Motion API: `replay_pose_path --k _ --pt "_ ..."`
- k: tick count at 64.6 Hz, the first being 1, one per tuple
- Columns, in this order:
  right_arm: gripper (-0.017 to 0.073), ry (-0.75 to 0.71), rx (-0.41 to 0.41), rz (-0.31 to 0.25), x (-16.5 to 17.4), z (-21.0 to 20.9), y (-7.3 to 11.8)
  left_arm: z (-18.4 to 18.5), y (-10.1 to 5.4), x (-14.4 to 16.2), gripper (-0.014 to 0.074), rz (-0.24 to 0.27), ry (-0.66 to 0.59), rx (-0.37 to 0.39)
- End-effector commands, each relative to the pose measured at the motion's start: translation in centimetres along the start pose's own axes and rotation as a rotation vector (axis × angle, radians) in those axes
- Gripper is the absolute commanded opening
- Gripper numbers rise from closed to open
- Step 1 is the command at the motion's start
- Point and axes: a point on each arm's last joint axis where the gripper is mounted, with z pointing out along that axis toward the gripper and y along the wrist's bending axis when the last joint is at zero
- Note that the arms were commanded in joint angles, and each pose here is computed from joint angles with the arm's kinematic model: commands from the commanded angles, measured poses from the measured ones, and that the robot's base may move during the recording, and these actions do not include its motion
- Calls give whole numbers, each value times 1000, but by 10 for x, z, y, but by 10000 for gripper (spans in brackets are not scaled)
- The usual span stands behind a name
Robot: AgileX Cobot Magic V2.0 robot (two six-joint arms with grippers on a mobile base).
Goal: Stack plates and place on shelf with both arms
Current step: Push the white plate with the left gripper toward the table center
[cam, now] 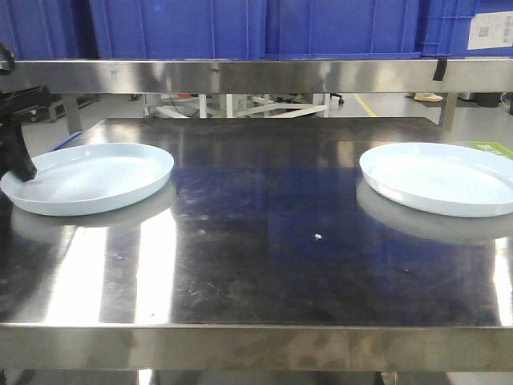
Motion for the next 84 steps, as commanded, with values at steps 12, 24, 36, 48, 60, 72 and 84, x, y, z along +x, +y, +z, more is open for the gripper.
replay_pose_path --k 12,24,36,48,60,72,84 --pt "57 -102 1 -7 -9 -2 0 -23 -14 -7 83 2 -66 42" --pt "57 -102 1 -7 -9 -2 0 -34 -21 -13 83 20 -59 58" --pt "57 -102 1 -7 -9 -2 0 -53 -38 -23 83 44 -71 114" --pt "57 -102 1 -7 -9 -2 0 -65 -75 -27 83 85 -92 217" --pt "57 -102 1 -7 -9 -2 0 -55 -128 -14 83 172 -104 286" --pt "57 -102 1 -7 -9 -2 0 -21 -169 -1 83 273 -119 274" --pt "57 -102 1 -7 -9 -2 0 5 -180 7 82 317 -81 248"
